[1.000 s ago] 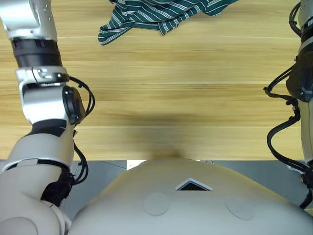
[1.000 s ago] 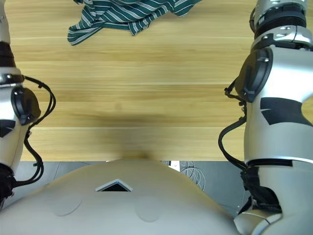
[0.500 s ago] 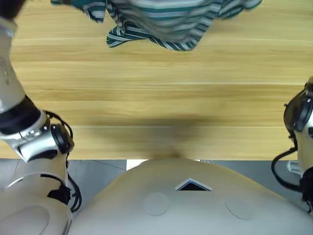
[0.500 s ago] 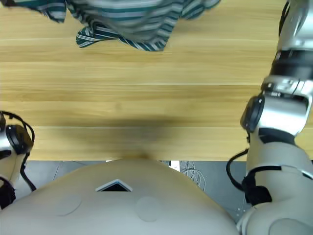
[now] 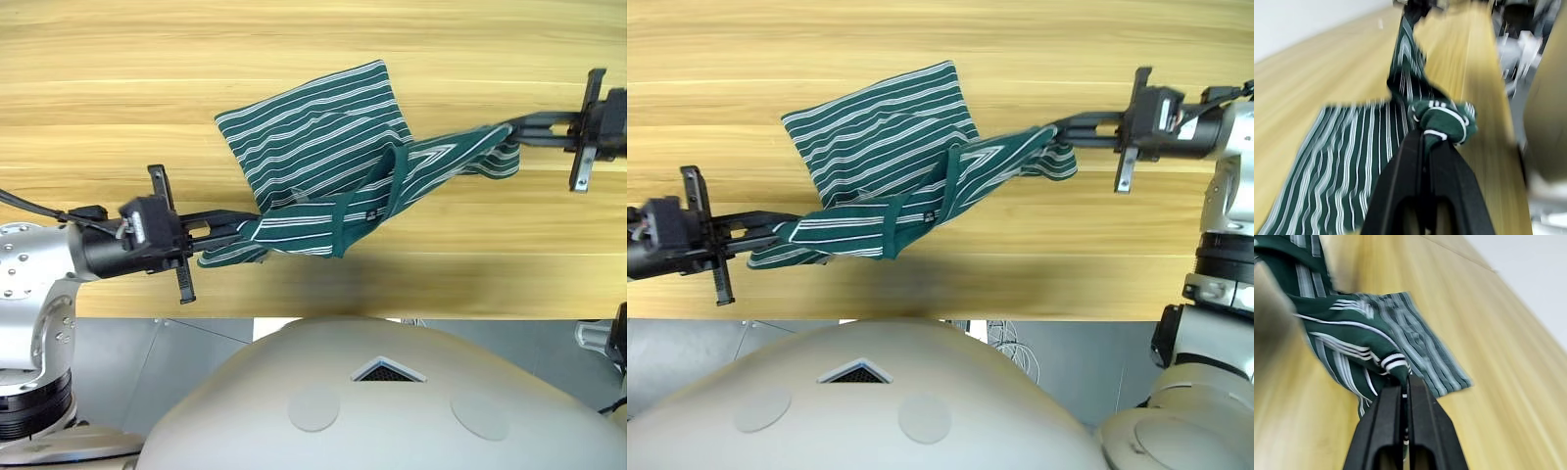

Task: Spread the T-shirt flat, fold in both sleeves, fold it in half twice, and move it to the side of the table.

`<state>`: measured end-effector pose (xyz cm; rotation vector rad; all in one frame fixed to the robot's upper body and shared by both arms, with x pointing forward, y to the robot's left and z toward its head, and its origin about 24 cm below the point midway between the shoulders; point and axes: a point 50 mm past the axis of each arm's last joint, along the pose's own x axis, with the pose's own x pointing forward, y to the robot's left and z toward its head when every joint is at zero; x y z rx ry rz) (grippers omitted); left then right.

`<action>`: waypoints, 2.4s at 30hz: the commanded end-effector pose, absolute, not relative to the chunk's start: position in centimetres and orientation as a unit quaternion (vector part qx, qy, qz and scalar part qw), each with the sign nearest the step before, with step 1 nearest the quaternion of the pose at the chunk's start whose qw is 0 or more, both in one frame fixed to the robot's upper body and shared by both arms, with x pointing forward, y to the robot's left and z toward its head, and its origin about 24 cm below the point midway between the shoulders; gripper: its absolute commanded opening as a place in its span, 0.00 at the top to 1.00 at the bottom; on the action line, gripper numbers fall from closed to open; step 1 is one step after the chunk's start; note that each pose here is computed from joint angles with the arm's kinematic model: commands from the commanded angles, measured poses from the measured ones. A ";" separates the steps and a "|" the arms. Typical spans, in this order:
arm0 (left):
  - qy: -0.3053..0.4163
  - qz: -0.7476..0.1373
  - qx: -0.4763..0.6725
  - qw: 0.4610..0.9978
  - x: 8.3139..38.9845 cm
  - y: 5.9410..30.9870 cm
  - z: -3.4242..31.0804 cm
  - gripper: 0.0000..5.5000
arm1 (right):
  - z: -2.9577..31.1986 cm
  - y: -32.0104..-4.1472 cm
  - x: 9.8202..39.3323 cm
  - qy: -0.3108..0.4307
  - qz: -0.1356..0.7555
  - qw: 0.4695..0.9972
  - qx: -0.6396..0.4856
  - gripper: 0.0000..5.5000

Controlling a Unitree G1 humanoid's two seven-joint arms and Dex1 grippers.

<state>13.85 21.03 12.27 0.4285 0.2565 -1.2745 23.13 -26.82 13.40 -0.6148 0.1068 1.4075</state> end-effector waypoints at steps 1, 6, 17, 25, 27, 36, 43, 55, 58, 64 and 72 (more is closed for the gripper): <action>0.174 -0.578 0.317 0.731 13.8 22.5 8.7 1.00 | 12.5 -26.8 21.8 0.059 0.658 0.687 -0.302 1.00; 0.171 -0.612 0.333 0.697 11.2 21.5 7.1 1.00 | 10.5 -27.8 20.3 0.104 0.685 0.652 -0.308 1.00; 0.137 -0.659 0.197 0.713 8.5 18.3 9.8 1.00 | 9.2 -29.7 18.9 0.167 0.714 0.616 -0.289 1.00; 0.225 -0.682 0.186 0.671 8.2 18.7 8.0 0.74 | 7.9 -29.9 18.9 0.213 0.731 0.579 -0.293 0.73; 0.248 -0.687 0.188 0.657 8.0 19.2 7.5 0.69 | 8.7 -30.7 19.7 0.214 0.716 0.594 -0.299 0.67; 0.309 -0.684 0.189 0.633 8.5 23.1 7.4 0.43 | 14.5 -31.3 22.9 0.093 0.666 0.688 -0.272 0.41; 0.285 -0.596 0.210 0.721 12.2 27.6 8.9 0.43 | 13.4 -26.4 26.9 0.083 0.701 0.670 -0.231 0.41; 0.059 -0.424 0.173 0.887 16.9 27.1 10.3 0.43 | 4.7 -15.5 28.7 0.099 0.763 0.620 -0.157 0.41; 0.012 -0.405 0.142 0.903 16.7 25.5 10.5 0.43 | 3.0 -13.4 28.8 0.113 0.760 0.619 -0.163 0.41; -0.040 -0.355 0.121 0.926 17.0 24.7 12.1 0.43 | 0.2 -10.2 28.3 0.150 0.759 0.595 -0.217 0.41; -0.036 -0.345 0.090 0.934 16.8 24.3 11.9 0.43 | -1.7 -8.7 28.2 0.217 0.734 0.612 -0.199 0.41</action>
